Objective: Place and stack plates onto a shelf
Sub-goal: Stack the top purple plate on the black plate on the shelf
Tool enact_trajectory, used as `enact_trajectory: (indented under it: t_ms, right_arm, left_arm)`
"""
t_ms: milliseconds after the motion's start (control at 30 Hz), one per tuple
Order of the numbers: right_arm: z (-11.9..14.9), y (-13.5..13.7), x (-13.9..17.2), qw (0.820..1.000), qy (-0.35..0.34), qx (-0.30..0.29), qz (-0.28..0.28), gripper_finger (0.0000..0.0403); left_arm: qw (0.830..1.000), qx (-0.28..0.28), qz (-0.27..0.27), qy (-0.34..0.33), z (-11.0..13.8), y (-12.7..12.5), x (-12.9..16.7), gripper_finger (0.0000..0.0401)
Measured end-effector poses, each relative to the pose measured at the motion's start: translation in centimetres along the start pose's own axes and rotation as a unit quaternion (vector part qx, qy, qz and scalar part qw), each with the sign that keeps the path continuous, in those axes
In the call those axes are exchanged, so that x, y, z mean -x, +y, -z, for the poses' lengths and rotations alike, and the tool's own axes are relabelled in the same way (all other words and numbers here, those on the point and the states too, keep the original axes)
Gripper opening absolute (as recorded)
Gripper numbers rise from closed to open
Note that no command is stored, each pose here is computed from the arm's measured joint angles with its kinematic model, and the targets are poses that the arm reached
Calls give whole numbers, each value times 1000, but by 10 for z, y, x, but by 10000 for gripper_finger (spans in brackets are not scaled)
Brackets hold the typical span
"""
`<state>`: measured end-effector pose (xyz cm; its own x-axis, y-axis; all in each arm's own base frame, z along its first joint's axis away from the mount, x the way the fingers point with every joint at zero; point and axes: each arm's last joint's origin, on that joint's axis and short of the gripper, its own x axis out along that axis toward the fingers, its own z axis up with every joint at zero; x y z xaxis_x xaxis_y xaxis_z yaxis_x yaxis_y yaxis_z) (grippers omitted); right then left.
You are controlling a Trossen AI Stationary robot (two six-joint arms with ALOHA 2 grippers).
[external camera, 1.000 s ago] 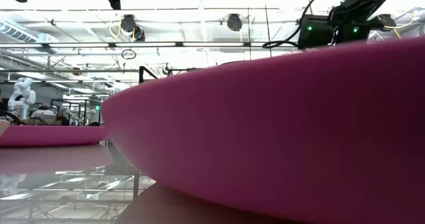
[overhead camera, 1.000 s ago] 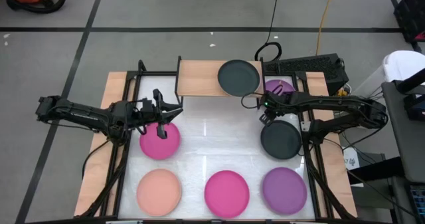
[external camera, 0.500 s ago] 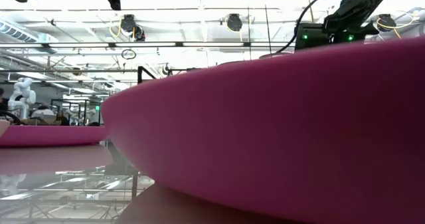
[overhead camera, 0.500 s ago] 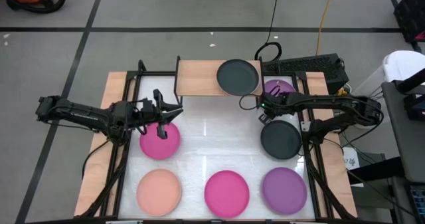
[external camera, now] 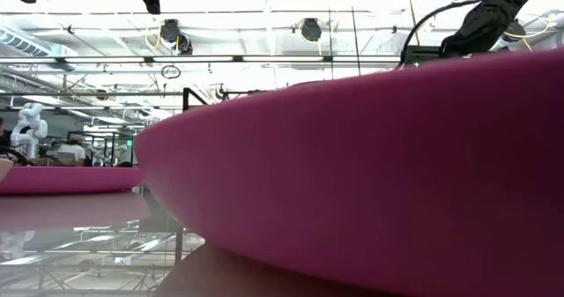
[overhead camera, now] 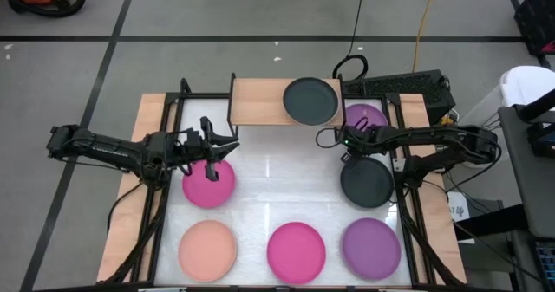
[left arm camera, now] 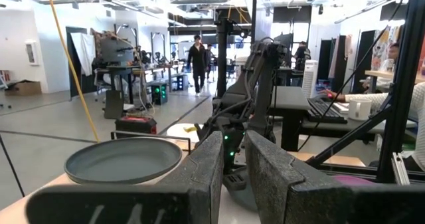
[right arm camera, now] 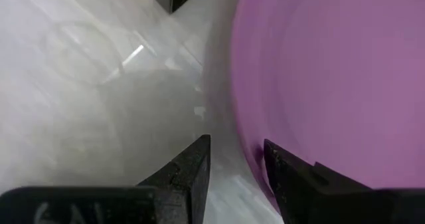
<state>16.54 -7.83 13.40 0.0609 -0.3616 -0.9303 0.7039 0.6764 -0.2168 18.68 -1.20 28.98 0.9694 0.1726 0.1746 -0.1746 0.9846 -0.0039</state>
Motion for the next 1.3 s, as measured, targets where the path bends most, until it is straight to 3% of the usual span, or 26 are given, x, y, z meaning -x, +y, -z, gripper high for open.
enact_trajectory:
  t_ms: [167, 400, 600, 833, 967, 1067, 1300]
  right_arm:
    - [-1, 0, 0, 1000, -9, -4, -3, 110]
    - [-1, -1, 5, 1000, -20, 3, -3, 12]
    - [-1, -6, 20, 998, -55, -11, -15, 5]
    - [4, -23, 54, 987, -149, -59, -2, 2]
    - [0, -35, 86, 966, -243, -85, 15, 1]
    - [-9, -42, 113, 941, -328, -82, 5, 1]
    - [-40, -32, 165, 859, -502, 35, -95, 1]
  left_arm:
    - [1000, 2, 0, 0, 0, 0, 0, 72]
    - [1000, 3, 0, 0, 0, 0, 0, 72]
    - [1000, 3, 0, 0, 0, 0, 0, 72]
    - [1000, 3, 0, 1, 0, 0, 0, 72]
    - [1000, 3, 0, 1, 0, 0, 0, 72]
    - [1000, 1, 0, 1, 0, 0, 0, 72]
    - [1000, 0, 0, 0, 0, 0, 0, 72]
